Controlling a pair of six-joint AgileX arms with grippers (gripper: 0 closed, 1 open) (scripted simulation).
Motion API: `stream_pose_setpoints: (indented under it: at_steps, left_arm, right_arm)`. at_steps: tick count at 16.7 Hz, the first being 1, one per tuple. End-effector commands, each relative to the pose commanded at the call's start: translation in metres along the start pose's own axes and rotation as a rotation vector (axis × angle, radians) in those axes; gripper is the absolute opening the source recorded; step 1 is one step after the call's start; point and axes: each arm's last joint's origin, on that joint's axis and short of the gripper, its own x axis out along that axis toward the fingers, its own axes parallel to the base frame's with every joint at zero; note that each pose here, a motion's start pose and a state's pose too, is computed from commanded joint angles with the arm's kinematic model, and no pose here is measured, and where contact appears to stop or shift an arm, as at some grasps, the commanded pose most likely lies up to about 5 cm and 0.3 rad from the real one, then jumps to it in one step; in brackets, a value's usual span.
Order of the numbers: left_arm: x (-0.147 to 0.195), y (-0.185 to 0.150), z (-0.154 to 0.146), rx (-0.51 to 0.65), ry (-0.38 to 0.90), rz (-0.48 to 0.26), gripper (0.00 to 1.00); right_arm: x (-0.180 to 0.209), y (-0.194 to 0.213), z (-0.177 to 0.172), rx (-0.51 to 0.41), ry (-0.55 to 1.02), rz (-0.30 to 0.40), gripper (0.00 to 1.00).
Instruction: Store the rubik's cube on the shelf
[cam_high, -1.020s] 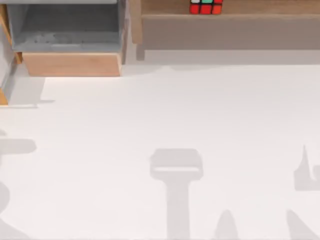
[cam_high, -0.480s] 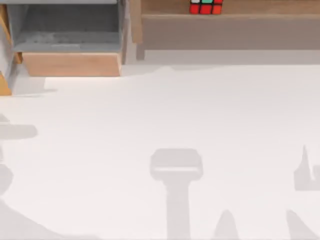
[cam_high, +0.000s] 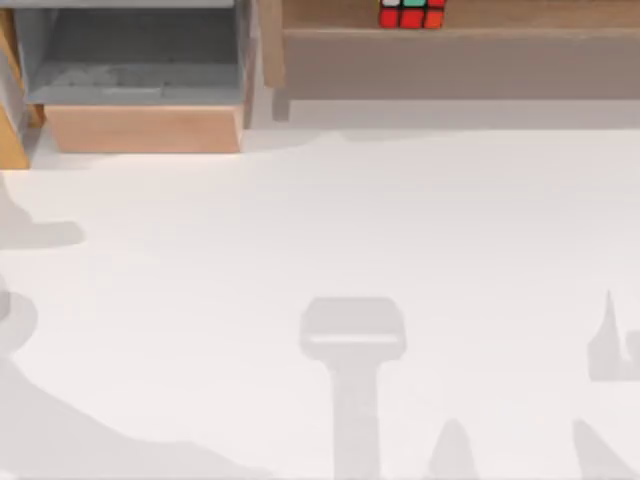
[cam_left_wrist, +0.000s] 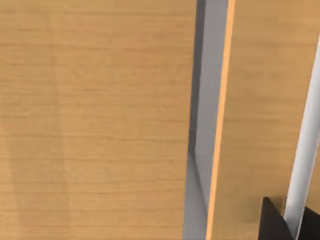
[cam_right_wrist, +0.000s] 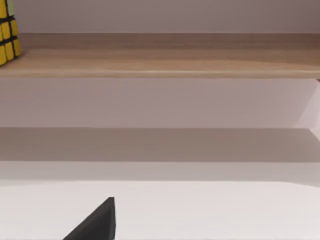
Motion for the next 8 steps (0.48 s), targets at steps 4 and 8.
stream_pose_setpoints:
  at_steps: [4,8]
  left_arm:
    - [0.014,-0.001,-0.001,-0.002,-0.002,-0.001,0.0]
    - [0.045,0.0,0.0,0.0,-0.002,-0.001,0.0]
  right_arm:
    - [0.0,0.0,0.0,0.0,0.0,0.0,1.0]
    - [0.0,0.0,0.0,0.0,0.0,0.0,1.0]
